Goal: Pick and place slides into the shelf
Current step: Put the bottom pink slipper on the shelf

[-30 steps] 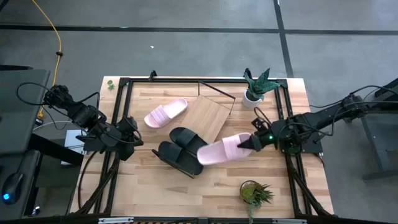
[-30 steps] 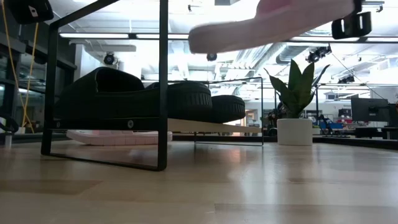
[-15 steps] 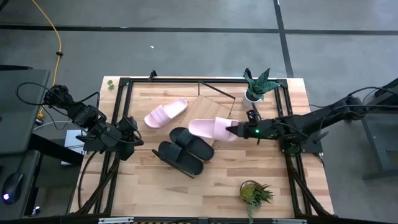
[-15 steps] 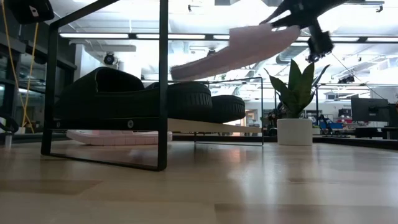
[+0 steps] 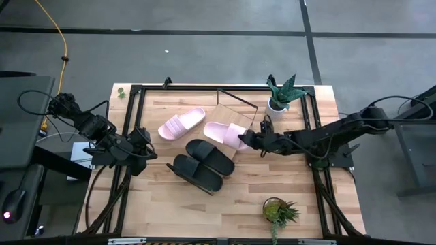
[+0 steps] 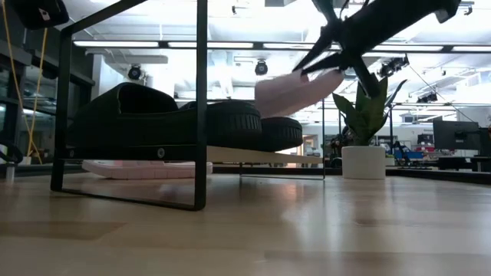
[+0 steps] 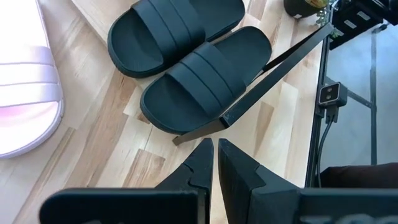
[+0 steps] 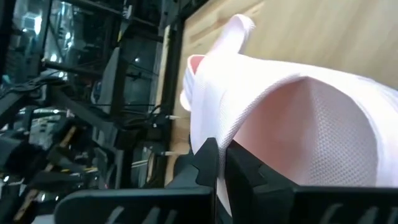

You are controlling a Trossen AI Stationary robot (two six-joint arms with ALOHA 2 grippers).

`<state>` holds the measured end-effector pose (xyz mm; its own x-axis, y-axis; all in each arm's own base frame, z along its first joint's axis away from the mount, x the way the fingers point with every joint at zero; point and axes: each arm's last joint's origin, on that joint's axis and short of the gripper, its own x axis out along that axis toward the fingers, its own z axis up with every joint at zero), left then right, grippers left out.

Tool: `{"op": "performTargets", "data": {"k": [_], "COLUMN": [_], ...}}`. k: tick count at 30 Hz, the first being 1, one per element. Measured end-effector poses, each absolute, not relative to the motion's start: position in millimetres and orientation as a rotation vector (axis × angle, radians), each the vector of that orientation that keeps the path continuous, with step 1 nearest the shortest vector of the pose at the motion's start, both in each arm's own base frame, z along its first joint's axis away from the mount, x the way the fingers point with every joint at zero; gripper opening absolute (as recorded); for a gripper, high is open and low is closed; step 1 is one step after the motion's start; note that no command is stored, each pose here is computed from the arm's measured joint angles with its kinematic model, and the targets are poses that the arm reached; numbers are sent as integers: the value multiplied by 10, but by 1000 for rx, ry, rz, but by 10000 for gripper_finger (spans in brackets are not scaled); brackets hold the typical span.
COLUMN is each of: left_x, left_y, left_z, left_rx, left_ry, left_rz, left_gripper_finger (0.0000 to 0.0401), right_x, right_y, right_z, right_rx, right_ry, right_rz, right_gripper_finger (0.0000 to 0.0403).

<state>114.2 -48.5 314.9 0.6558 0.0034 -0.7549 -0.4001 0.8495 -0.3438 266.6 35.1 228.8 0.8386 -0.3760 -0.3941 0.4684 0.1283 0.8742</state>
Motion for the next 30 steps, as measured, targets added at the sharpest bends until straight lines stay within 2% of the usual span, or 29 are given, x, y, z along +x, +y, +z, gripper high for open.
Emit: {"op": "performTargets", "data": {"k": [10, 30], "left_x": [1140, 1139], "left_y": [-485, -486], "left_z": [3149, 3149], "left_rx": [-491, -485], "left_ry": [836, 839], "left_rz": [224, 218], "left_gripper_finger": [14, 14], "right_x": [2856, 3060], "right_y": [326, 352], "right_z": [2065, 1794], "right_rx": [1312, 1417], "right_ry": [44, 97], "right_rz": [-666, -599], "right_gripper_finger": [0, 0]}}
